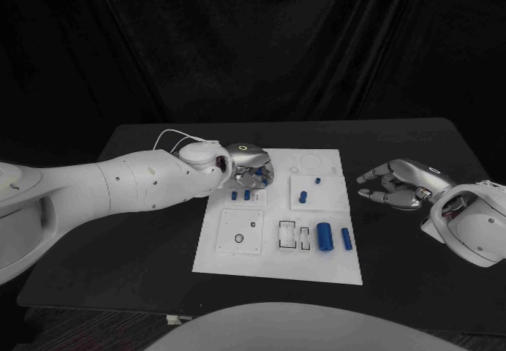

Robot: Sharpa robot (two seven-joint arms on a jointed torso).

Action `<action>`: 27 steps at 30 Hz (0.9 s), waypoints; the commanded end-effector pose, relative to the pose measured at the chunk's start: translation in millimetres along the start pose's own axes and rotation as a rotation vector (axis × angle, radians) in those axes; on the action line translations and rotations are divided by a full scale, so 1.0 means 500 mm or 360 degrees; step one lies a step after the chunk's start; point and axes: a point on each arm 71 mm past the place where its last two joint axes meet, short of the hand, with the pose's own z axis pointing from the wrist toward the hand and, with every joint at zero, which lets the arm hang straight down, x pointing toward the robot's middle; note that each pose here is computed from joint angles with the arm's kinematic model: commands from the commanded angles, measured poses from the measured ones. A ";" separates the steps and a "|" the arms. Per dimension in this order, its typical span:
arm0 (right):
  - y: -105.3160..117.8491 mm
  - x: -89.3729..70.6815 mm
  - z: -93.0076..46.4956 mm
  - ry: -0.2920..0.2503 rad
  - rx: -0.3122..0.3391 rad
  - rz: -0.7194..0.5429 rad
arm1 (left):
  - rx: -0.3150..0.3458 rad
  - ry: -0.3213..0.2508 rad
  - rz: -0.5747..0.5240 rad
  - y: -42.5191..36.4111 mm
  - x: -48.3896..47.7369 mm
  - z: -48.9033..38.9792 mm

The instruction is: Assemble the parts on the task board

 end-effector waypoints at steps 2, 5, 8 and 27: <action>-0.001 0.003 -0.001 0.0011 0.0004 -0.0001 | 0.0042 -0.0066 0.0013 -0.003 0.000 -0.003; -0.001 0.005 -0.002 0.0014 0.0004 0.0000 | 0.0060 -0.0128 0.0027 -0.003 -0.005 -0.008; -0.001 0.006 -0.002 0.0017 0.0006 0.0000 | 0.0080 -0.0185 0.0038 -0.004 -0.009 -0.017; -0.004 0.013 -0.001 0.0043 0.0017 0.0011 | 0.0093 -0.0167 0.0042 0.006 -0.059 -0.073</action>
